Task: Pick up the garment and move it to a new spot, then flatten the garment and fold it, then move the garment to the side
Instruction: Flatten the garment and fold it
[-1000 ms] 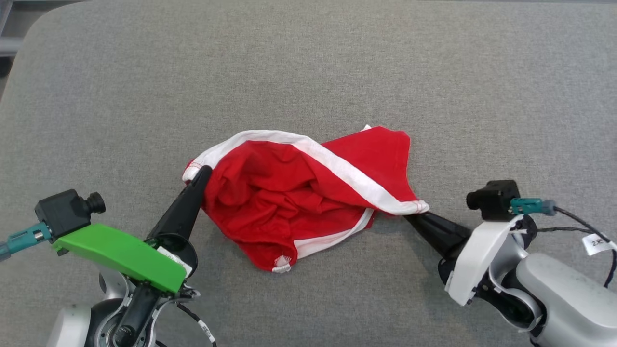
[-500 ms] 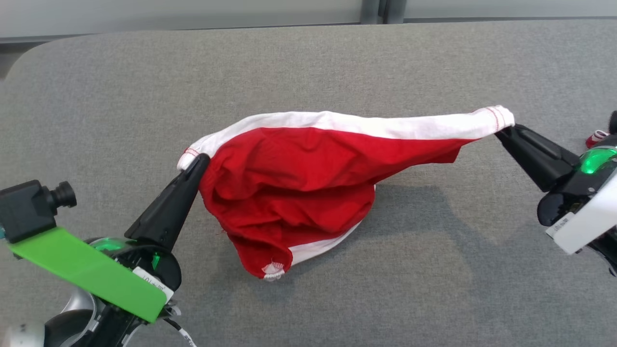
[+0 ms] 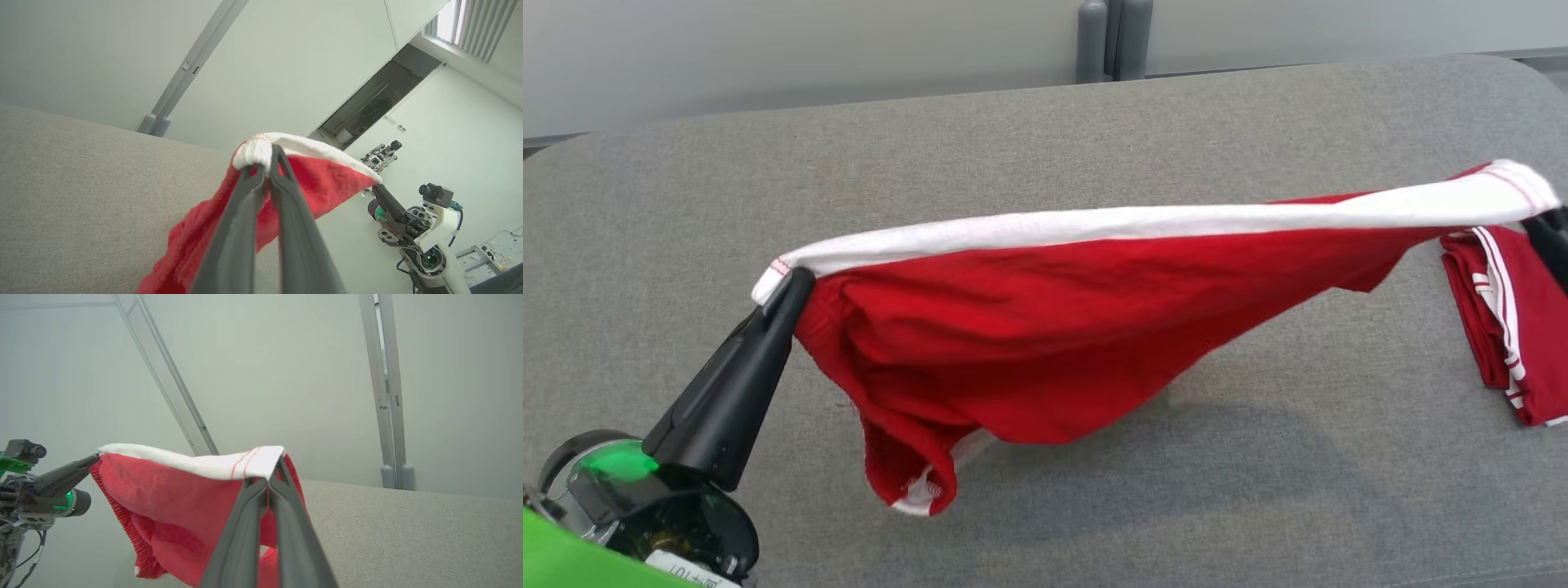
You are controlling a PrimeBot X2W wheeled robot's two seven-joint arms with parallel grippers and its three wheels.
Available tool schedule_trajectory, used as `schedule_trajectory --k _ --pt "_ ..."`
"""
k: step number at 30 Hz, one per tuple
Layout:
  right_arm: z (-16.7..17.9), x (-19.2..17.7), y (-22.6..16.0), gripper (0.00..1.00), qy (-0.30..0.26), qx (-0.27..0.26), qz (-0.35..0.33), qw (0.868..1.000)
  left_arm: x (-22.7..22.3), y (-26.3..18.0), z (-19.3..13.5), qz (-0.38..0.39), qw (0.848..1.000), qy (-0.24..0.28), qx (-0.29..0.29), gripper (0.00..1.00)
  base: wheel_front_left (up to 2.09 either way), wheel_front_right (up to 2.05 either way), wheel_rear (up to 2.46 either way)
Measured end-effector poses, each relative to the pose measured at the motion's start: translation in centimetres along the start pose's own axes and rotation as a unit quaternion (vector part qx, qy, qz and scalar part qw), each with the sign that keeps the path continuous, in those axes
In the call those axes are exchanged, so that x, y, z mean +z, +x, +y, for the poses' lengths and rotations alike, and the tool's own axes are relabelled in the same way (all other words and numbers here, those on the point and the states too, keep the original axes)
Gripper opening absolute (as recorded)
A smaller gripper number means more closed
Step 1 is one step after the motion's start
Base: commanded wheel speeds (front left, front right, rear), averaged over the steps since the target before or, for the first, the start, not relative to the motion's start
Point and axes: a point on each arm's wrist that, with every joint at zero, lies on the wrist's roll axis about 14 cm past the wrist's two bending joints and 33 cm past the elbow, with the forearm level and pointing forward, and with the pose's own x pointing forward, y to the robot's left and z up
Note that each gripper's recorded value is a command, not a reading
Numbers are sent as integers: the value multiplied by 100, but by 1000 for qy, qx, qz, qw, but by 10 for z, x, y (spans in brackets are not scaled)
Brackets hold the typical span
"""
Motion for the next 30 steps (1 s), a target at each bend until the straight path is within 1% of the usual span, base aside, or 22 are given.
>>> schedule_trajectory --k 5,9,12,13,15,18,22,25,27,29,30 --pt "5 28 -11 0 -1 -1 -29 1000 -4 2 -6 22 1000 -1 -13 0 0 0 0" --pt "2 38 -10 0 -11 -1 -26 1000 -4 11 -3 36 999 10 -16 0 0 0 0" --pt "-7 44 -2 0 -15 -3 -26 1000 -2 25 -1 50 998 25 -27 0 0 0 0" --pt "-11 47 3 0 -15 -1 -28 999 -1 33 3 58 997 30 -28 0 0 0 0" --pt "-16 52 18 0 3 14 -35 999 3 52 18 73 996 40 -22 0 0 0 0" --pt "-36 55 47 0 6 24 -30 999 13 92 45 90 994 59 -5 0 0 0 0" --pt "-75 45 100 0 -17 22 -1 1000 32 160 77 92 991 99 15 0 0 0 0" --pt "-102 40 153 0 -37 25 -6 999 49 212 106 80 986 141 44 0 0 0 0" --pt "-115 37 195 0 -46 26 -19 998 61 242 125 66 984 153 58 0 0 0 0" --pt "-131 32 237 0 -59 13 -28 998 68 269 146 48 982 168 72 0 0 0 0" --pt "-142 30 255 0 -64 0 -32 997 67 281 153 41 982 172 69 0 0 0 0"
